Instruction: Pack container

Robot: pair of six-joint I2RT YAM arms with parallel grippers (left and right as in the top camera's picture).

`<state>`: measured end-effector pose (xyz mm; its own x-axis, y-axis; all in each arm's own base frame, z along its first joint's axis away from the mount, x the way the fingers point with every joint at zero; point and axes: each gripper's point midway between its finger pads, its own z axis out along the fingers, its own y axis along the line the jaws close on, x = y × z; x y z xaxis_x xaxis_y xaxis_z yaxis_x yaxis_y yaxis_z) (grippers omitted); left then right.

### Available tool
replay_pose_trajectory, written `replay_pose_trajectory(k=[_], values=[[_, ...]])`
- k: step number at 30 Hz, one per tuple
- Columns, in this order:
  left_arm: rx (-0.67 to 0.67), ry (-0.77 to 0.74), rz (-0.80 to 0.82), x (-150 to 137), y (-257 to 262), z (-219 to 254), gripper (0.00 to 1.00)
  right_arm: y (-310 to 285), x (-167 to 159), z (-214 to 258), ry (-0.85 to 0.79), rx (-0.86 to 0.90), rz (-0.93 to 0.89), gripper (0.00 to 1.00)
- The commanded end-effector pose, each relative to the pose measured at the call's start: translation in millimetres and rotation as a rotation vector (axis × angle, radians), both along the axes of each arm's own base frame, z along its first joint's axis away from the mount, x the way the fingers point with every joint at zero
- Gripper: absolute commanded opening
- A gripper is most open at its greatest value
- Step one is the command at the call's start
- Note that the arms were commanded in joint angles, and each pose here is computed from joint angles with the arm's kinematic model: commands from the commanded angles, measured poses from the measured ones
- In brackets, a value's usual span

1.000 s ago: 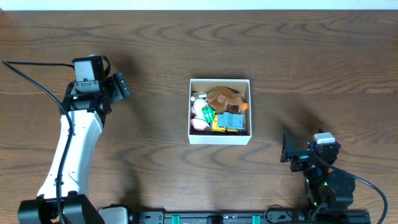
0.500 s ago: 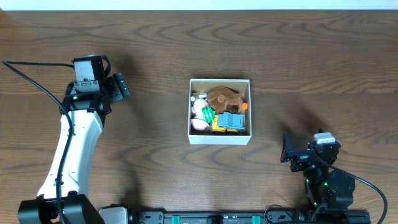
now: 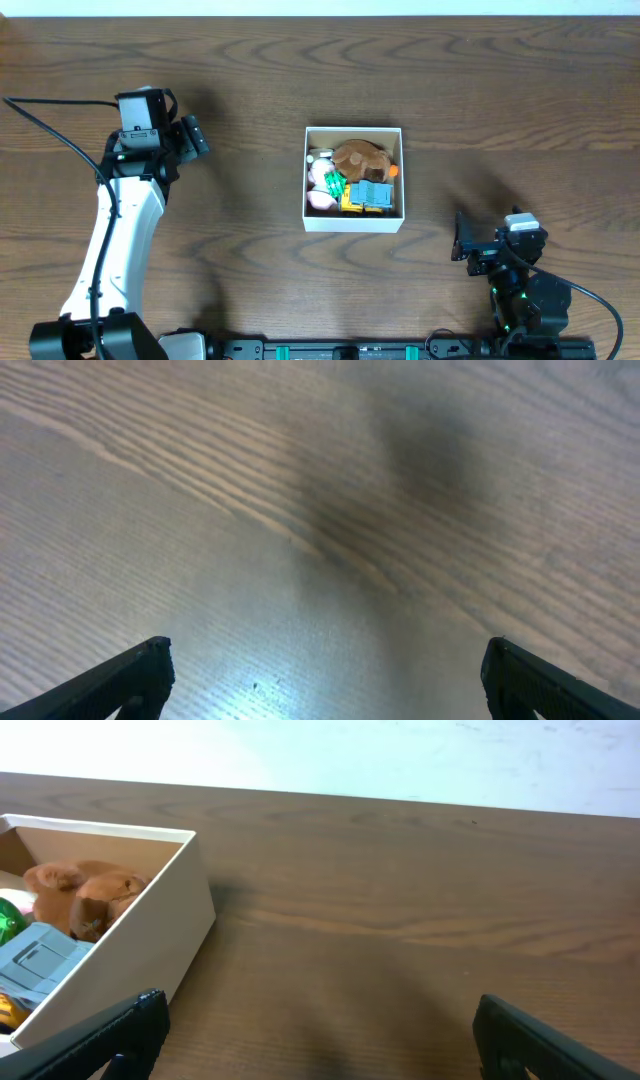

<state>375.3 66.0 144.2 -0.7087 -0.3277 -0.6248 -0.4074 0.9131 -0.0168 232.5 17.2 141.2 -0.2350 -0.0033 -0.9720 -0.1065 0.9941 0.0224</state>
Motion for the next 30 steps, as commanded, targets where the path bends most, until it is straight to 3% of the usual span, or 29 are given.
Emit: replay_pose_trajectory(k=[1, 5, 14, 23, 30], values=[[0.017, -0.115, -0.016, -0.1, -3.6, 40.7, 0.98, -4.2, 0.1, -0.2, -0.002, 0.005, -0.022, 0.99], [0.030, -0.261, -0.017, -20.9, -5.8, 96.1, 0.98, -4.2, 0.1, -0.2, -0.002, 0.005, -0.022, 0.99], [0.053, -0.505, -0.013, -111.9, -12.1, 182.1, 0.98, -4.2, 0.1, -0.2, -0.002, 0.005, -0.022, 0.99], [0.064, -0.647, -0.013, -174.0, -16.9, 188.8, 0.98, -4.2, 0.1, -0.2, -0.002, 0.005, -0.022, 0.99], [0.073, -0.758, -0.012, -177.1, -17.1, 161.2, 0.98, -4.2, 0.1, -0.2, -0.002, 0.005, -0.022, 0.99]])
